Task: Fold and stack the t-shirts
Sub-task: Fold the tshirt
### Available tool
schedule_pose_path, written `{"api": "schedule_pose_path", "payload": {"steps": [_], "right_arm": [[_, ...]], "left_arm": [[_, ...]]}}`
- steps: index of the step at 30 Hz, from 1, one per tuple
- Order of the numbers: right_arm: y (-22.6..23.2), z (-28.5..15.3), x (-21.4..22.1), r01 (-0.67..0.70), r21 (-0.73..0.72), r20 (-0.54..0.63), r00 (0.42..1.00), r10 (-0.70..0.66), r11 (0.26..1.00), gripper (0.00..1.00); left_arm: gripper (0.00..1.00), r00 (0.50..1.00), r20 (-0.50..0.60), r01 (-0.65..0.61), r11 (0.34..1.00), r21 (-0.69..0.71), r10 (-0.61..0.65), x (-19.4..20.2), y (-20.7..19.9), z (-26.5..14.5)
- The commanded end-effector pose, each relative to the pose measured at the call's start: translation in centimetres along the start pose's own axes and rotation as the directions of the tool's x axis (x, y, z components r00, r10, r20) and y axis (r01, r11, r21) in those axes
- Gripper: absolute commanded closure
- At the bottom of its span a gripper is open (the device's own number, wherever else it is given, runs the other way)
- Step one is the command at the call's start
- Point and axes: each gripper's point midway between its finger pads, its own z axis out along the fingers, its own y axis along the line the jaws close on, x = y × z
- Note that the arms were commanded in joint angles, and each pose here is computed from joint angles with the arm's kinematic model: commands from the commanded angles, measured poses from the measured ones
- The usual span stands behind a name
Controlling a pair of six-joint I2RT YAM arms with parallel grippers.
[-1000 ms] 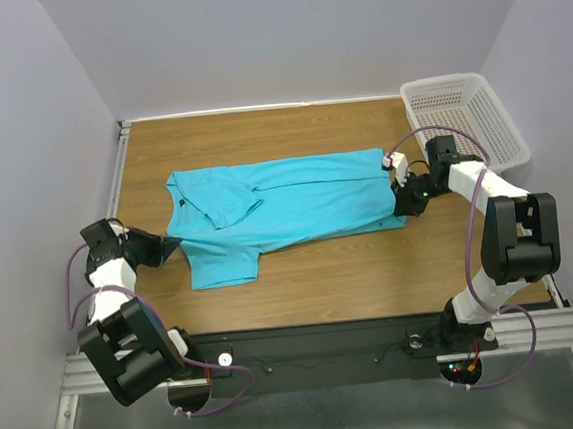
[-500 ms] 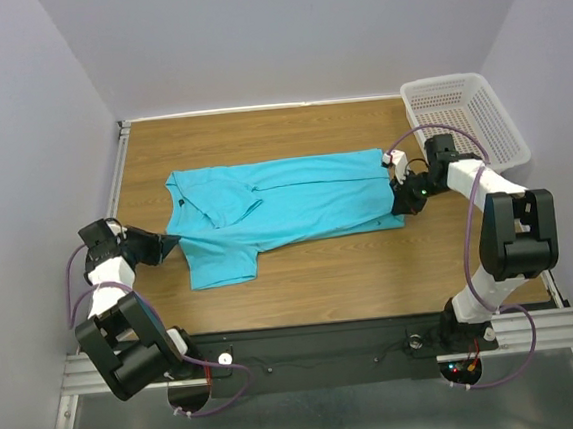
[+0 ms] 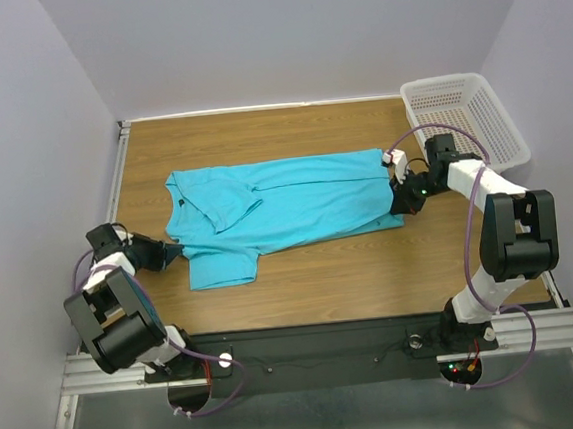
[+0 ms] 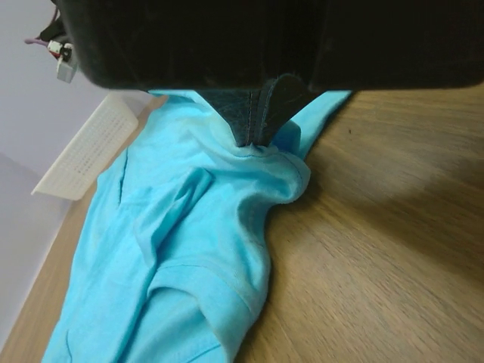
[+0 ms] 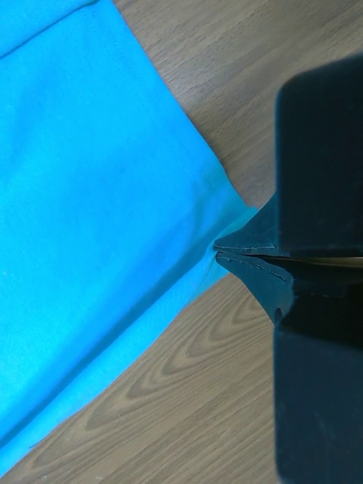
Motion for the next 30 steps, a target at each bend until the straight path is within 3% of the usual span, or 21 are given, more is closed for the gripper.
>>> {"api": "schedule_pose_path", "payload": {"steps": [1, 8, 11, 12, 13, 19, 30], "right_arm": [[-0.4, -0.4, -1.4, 0.040, 0.010, 0.055, 0.998, -0.040, 0.999, 0.99], [-0.2, -0.3, -1.5, 0.041, 0.000, 0.064, 0.997, -0.041, 0.999, 0.99], [-0.1, -0.4, -1.6, 0.040, -0.005, 0.069, 0.997, -0.039, 0.999, 1.00], [-0.1, -0.4, -1.6, 0.042, -0.005, 0.071, 0.997, -0.042, 0.999, 0.99], [0.0, -0.4, -1.6, 0.043, -0.007, 0.071, 0.997, -0.042, 0.999, 0.99], [0.0, -0.3, -1.4, 0.046, -0.008, 0.069, 0.997, -0.045, 0.999, 0.99], [-0.1, -0.5, -1.6, 0.060, -0.001, 0.071, 0.996, -0.059, 0.998, 0.99]], "left_arm": [[0.98, 0.996, 0.022, -0.085, 0.996, 0.002, 0.085, -1.2, 0.4, 0.8], [0.85, 0.986, -0.009, -0.165, 0.986, 0.017, 0.165, -1.4, 0.5, 1.3], [0.65, 0.977, 0.012, -0.212, 0.977, 0.011, 0.212, -1.5, 0.2, 0.6], [0.45, 0.974, 0.020, -0.226, 0.974, 0.008, 0.226, -1.6, 0.1, 0.3], [0.41, 0.967, 0.036, -0.253, 0.967, 0.000, 0.253, -1.8, -0.2, -0.2], [0.40, 0.958, 0.061, -0.279, 0.960, -0.034, 0.281, -1.4, -0.2, -1.7], [0.45, 0.965, -0.087, -0.258, 0.945, -0.201, 0.246, 2.6, 3.0, -2.0]]}}
